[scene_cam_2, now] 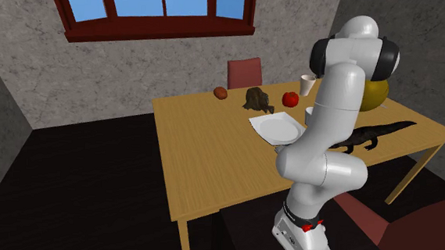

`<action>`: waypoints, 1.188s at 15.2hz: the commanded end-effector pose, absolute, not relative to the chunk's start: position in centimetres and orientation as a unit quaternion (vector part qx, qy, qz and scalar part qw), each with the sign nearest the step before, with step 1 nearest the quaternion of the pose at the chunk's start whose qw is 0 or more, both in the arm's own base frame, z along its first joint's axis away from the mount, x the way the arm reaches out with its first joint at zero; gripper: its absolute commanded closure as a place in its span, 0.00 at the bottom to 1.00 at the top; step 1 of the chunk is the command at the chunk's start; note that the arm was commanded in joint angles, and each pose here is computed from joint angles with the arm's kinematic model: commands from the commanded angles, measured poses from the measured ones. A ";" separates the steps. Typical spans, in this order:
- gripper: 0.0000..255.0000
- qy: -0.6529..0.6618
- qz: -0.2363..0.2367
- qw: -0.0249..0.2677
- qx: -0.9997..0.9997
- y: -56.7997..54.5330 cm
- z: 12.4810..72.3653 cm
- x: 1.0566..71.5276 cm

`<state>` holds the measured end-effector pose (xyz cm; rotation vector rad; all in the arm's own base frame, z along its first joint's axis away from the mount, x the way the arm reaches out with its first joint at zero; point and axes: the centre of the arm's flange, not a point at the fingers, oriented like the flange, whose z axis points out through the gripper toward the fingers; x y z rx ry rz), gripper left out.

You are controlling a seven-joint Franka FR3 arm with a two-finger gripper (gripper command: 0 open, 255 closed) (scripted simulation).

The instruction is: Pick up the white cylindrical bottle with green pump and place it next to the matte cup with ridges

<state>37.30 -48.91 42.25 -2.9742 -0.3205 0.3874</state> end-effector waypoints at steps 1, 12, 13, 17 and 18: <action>1.00 -0.106 0.128 0.062 -0.984 -48.9 42.3 37.3; 0.00 -0.106 0.128 0.062 -0.984 -49.4 47.1 38.6; 0.00 -0.106 0.128 0.062 -0.984 -49.4 47.1 38.6; 0.00 -0.106 0.128 0.062 -0.984 -49.4 47.1 38.6; 0.00 -0.106 0.128 0.062 -0.984 -49.4 47.1 38.6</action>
